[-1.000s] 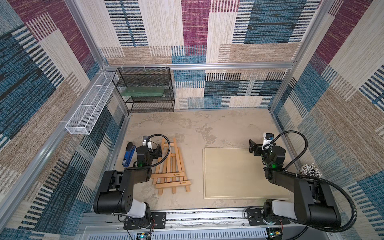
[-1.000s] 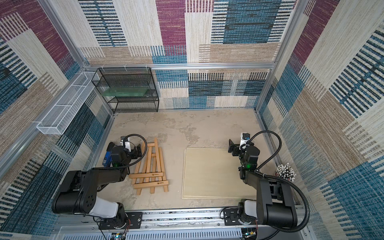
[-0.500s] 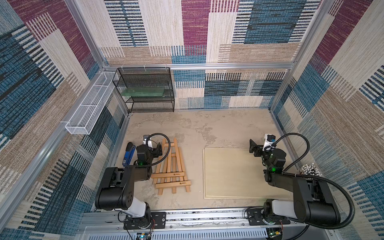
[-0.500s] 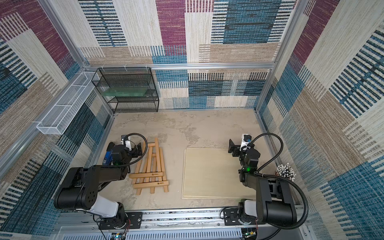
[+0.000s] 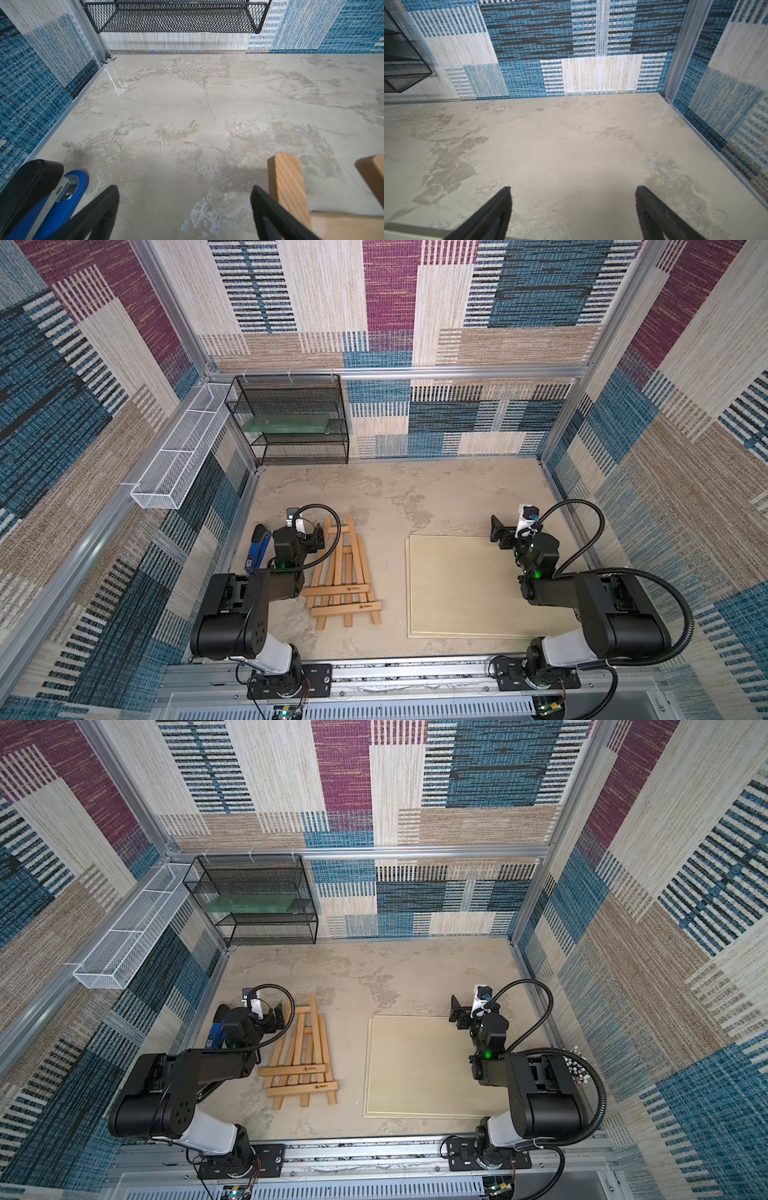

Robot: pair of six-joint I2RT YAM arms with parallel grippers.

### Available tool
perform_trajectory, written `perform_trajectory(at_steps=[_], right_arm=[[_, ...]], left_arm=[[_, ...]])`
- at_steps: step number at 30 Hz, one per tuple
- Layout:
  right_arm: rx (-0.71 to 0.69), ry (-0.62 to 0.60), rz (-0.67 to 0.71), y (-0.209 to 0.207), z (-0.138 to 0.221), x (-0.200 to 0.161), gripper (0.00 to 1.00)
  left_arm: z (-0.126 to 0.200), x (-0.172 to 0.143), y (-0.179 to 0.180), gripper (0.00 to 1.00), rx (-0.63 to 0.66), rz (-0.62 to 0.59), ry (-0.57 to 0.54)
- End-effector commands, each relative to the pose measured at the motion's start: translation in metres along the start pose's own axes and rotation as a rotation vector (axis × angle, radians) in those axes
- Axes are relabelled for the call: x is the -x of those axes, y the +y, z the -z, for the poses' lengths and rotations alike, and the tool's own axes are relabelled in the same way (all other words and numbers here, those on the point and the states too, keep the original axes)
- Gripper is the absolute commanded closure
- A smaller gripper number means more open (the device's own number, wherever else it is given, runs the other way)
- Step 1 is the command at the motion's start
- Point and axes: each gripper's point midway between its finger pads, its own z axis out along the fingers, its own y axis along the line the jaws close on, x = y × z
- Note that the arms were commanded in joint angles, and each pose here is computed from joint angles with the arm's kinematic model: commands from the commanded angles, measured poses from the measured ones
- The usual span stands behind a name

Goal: Disassemble the easel
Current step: Reset both arms

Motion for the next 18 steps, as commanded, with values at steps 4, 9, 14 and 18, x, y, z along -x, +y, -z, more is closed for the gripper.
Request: perform_trajectory(at_steps=[4, 9, 14, 18], right_arm=[[-0.03, 0.002, 0.006, -0.0056, -0.0023, 0.0009, 0.05], [-0.032, 0.005, 0.002, -0.007, -0.0026, 0.0002, 0.05], [-0.038, 0.005, -0.008, -0.0096, -0.0031, 0.0003, 0.05], [-0.037, 0.003, -0.007, -0.0094, -0.0028, 0.0008, 0.05]], left_arm=[[-0.0012, 0.0005, -0.0001, 0.0, -0.002, 0.002, 0.005], [-0.0011, 0.0002, -0.0001, 0.0, -0.003, 0.003, 0.004], [-0.0009, 0.0001, 0.0001, 0.0, -0.002, 0.003, 0.004], [-0.001, 0.0007, 0.0, 0.0, -0.002, 0.003, 0.002]])
